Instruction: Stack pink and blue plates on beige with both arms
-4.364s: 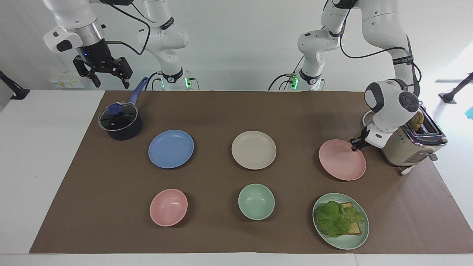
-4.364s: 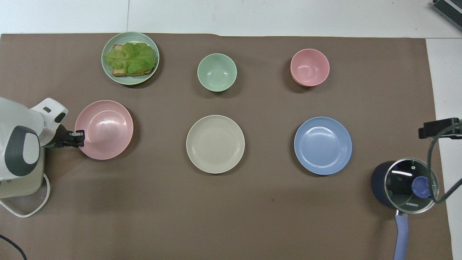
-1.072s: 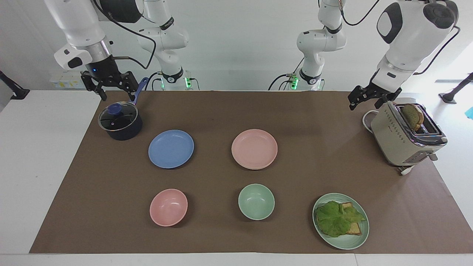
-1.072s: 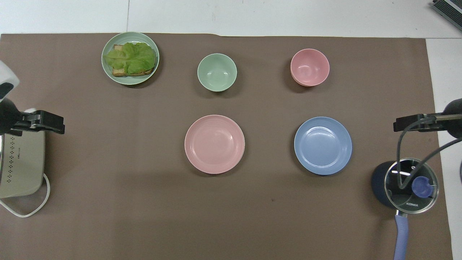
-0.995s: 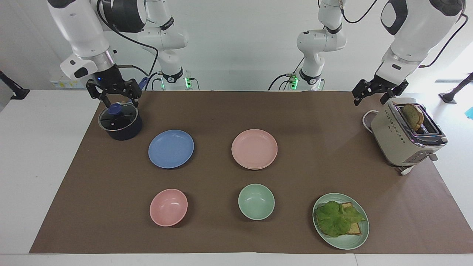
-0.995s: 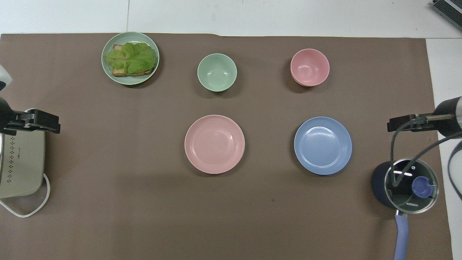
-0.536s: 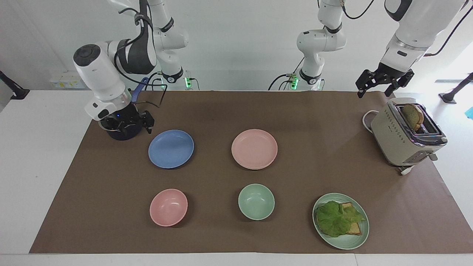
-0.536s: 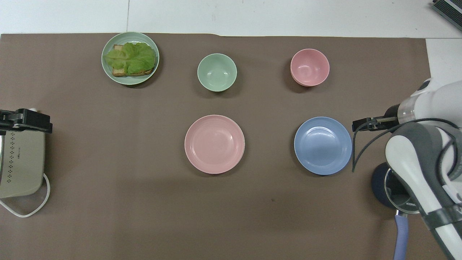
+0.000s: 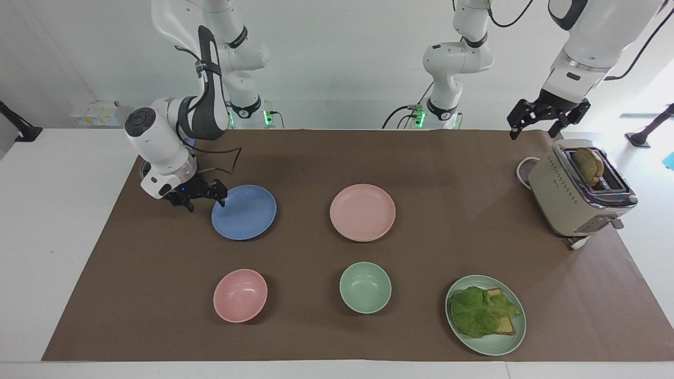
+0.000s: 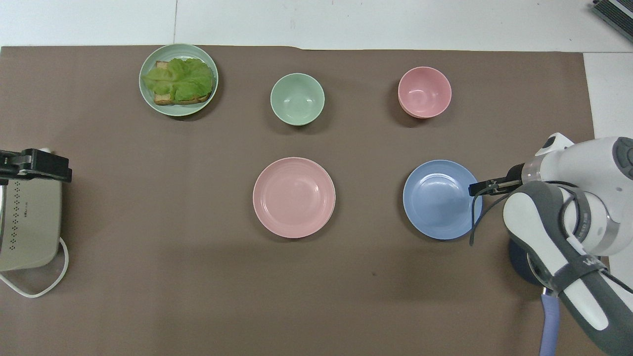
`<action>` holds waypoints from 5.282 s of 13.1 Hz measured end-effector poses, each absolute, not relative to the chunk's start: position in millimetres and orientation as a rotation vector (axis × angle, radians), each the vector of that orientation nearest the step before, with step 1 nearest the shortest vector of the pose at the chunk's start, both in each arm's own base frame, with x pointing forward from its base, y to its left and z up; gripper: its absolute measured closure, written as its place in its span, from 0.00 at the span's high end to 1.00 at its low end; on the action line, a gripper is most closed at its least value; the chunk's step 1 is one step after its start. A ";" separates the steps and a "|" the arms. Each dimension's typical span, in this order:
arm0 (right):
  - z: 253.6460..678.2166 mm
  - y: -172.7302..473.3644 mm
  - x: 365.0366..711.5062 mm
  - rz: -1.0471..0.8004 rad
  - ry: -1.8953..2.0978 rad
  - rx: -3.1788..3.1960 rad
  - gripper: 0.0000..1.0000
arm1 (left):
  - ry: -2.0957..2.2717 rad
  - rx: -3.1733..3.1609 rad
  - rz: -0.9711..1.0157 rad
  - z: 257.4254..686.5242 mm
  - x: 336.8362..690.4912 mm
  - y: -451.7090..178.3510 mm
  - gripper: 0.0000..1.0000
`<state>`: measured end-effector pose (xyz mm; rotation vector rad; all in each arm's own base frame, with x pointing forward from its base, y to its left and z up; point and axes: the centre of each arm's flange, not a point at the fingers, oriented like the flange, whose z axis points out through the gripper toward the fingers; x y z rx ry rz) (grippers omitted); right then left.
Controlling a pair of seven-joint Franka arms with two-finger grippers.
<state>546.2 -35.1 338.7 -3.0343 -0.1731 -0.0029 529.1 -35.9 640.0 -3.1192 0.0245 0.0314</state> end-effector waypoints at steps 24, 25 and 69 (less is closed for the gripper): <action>456.1 3.3 549.3 0.052 -0.168 -2.987 0.04 | 0.024 -3.119 0.031 640.0 529.1 -35.9 1.00; 457.7 27.8 550.7 0.046 -0.130 -2.991 0.04 | 0.024 -3.119 0.031 640.0 529.1 -35.9 1.00; 517.5 149.0 580.1 -0.174 0.128 -3.104 1.00 | 0.024 -3.119 0.032 640.0 529.1 -35.9 1.00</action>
